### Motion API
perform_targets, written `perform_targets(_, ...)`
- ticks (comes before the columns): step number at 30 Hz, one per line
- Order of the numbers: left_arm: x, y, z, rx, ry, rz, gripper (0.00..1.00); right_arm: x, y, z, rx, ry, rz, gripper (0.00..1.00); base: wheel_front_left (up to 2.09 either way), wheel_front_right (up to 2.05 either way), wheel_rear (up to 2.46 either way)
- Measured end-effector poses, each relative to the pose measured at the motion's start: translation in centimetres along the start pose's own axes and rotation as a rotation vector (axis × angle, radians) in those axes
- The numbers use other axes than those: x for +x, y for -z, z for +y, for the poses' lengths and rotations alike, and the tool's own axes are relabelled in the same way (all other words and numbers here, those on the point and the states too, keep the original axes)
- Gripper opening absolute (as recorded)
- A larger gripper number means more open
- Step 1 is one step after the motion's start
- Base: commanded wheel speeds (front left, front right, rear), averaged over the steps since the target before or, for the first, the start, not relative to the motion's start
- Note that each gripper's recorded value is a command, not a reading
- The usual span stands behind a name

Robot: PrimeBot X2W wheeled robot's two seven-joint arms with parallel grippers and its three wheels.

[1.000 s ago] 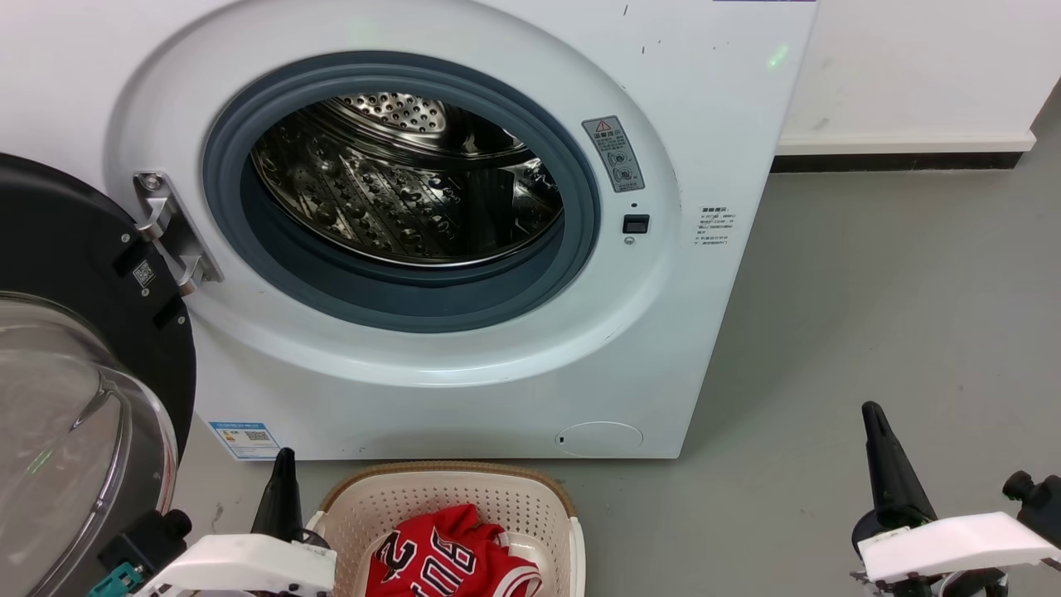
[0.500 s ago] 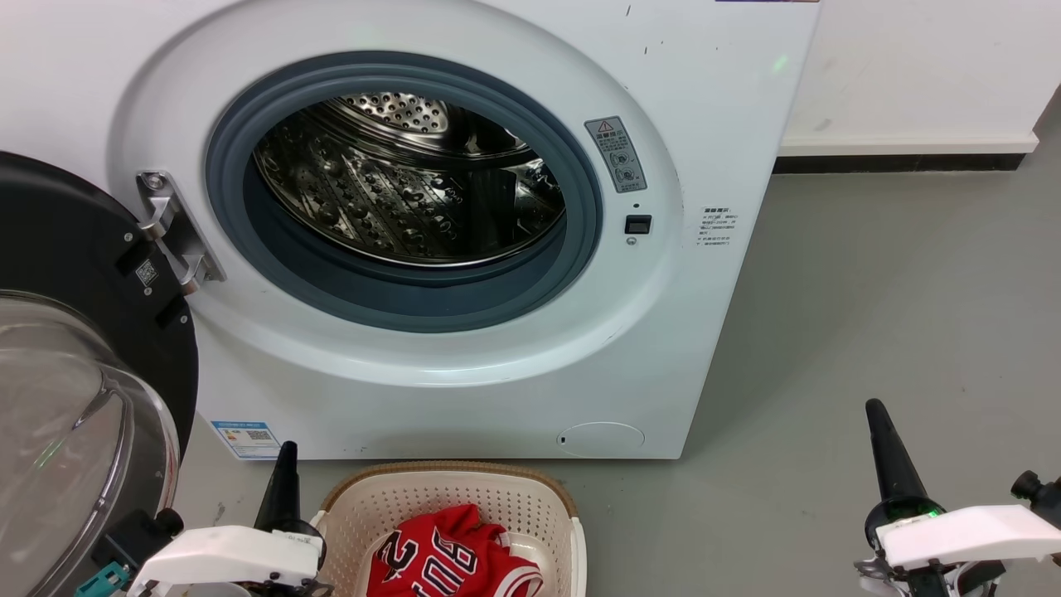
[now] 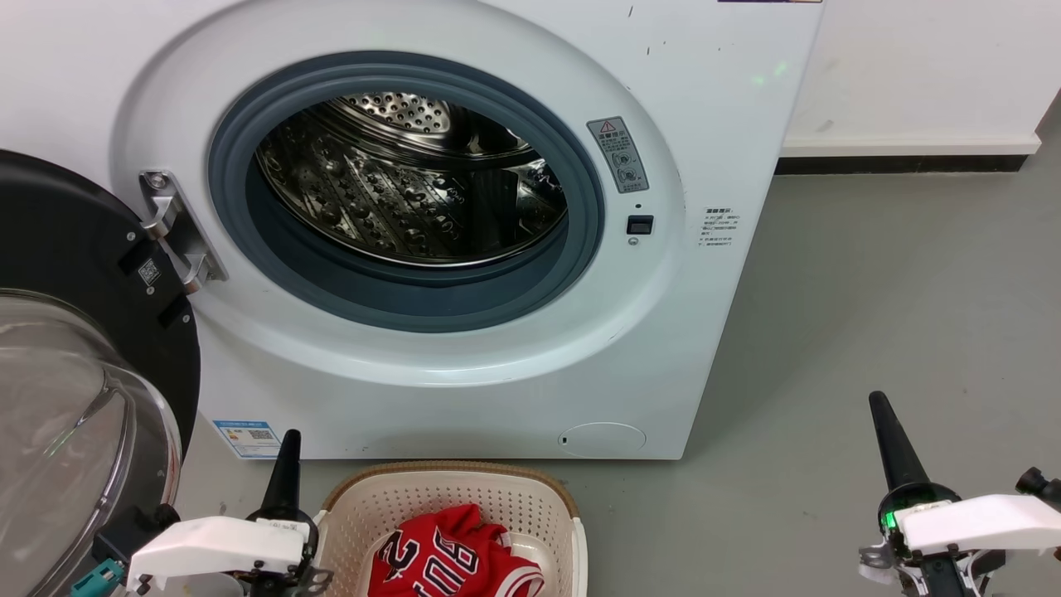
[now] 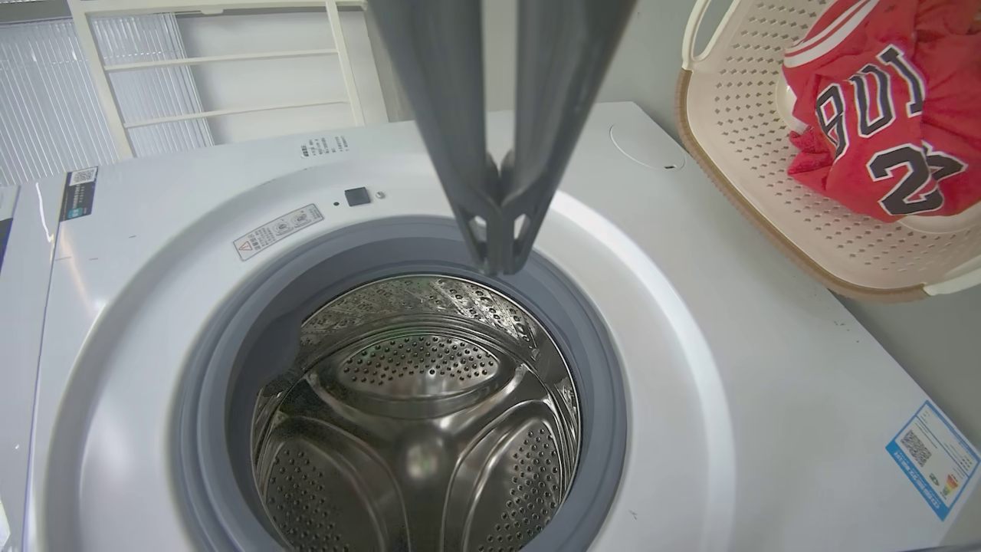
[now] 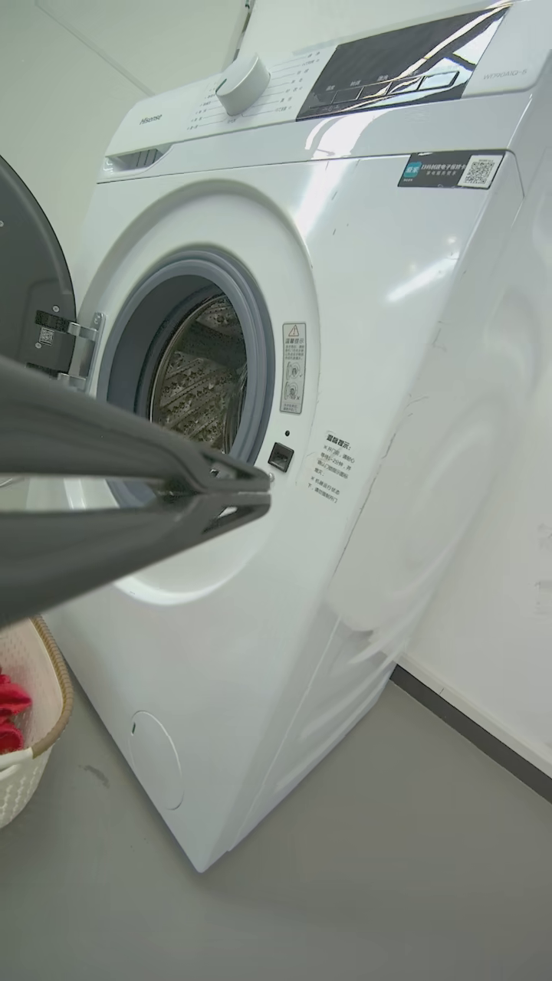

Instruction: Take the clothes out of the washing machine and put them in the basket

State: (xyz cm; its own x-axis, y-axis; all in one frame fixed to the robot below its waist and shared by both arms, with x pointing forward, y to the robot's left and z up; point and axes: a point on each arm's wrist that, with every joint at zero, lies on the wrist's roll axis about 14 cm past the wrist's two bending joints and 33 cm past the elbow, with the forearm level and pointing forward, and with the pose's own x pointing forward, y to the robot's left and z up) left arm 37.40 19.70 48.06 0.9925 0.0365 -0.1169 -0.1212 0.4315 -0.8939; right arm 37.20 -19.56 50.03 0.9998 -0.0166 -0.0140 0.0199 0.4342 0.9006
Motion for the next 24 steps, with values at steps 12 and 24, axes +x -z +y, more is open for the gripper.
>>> perform_targets(12, 0.35, -0.25, -0.51, -0.145, 0.027, 0.008, 0.0, 0.55, -0.19, 0.0, 0.143, 0.003, 0.005, 0.0, 0.0, 0.0, 0.0)
perform_targets(24, 0.63, -0.56, -1.0, -0.252, 0.052, 0.011, 0.0, 0.76, -0.28, -0.16, 0.247, 0.008, 0.009, 0.0, 0.0, 0.0, 0.0)
